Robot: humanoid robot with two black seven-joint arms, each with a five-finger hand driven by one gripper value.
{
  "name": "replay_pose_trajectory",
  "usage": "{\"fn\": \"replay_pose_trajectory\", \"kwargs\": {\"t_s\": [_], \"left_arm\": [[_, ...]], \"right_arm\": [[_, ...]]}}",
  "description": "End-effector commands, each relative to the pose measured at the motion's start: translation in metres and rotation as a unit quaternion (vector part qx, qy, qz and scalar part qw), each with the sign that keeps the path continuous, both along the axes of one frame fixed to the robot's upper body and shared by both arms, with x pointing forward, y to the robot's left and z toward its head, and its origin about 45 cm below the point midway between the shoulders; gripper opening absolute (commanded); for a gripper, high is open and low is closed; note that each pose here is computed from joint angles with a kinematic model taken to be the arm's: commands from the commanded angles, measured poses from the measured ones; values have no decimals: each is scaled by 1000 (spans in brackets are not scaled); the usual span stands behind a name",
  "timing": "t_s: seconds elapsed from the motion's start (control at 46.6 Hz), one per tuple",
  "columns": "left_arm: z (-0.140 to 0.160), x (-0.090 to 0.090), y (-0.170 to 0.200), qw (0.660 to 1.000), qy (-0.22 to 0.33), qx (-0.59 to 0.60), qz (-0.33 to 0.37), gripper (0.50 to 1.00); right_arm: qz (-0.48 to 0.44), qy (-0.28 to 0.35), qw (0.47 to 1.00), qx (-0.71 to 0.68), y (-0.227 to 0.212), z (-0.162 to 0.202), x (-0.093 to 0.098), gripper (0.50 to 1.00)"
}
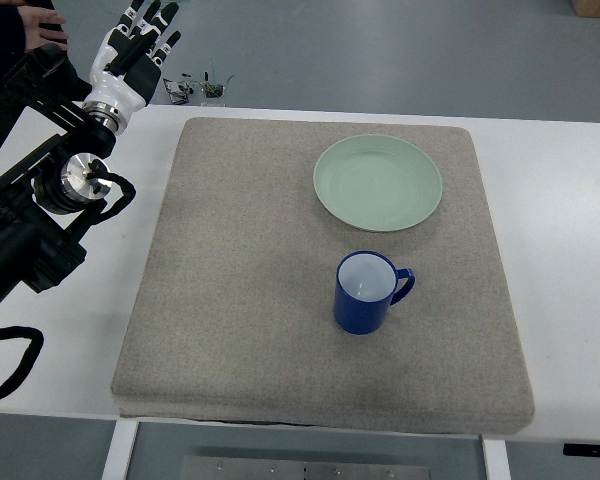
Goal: Place cup left of plate with left hand
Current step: 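Reach the left hand across the pad toward the blue mug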
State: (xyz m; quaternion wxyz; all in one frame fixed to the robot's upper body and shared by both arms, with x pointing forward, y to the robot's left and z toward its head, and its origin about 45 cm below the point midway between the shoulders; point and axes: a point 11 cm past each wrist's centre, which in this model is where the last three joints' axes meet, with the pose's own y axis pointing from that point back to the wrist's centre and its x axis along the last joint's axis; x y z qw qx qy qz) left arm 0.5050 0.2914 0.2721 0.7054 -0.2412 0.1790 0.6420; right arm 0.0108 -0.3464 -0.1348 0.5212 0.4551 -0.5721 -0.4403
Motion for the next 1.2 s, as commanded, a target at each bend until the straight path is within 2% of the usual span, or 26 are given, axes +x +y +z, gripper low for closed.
{"fn": "replay_pose_trajectory", "kwargs": {"t_s": [0.0,0.407,0.515,0.686,0.836,1.051,1.179], "left_arm": [[1,0,0,1000,-1,0,0,994],[8,0,-10,1000,-12,3,-20,994],[2,-7,-40,994,-12,69,-82,994],[10,-24,-61,975,-33,135,-172,994],[1,-36,-65,961,-33,159,-224,994],[-6,-54,-56,919,-50,232,-315,994],[-20,-70,-56,891,-46,254,-373,994]], "right_arm": [[0,0,1000,0,0,0,0,934],[0,0,1000,0,0,0,0,934],[0,0,1000,0,0,0,0,934],[0,0,1000,0,0,0,0,934],[0,0,1000,0,0,0,0,934],[0,0,1000,0,0,0,0,934],[0,0,1000,0,0,0,0,934]]}}
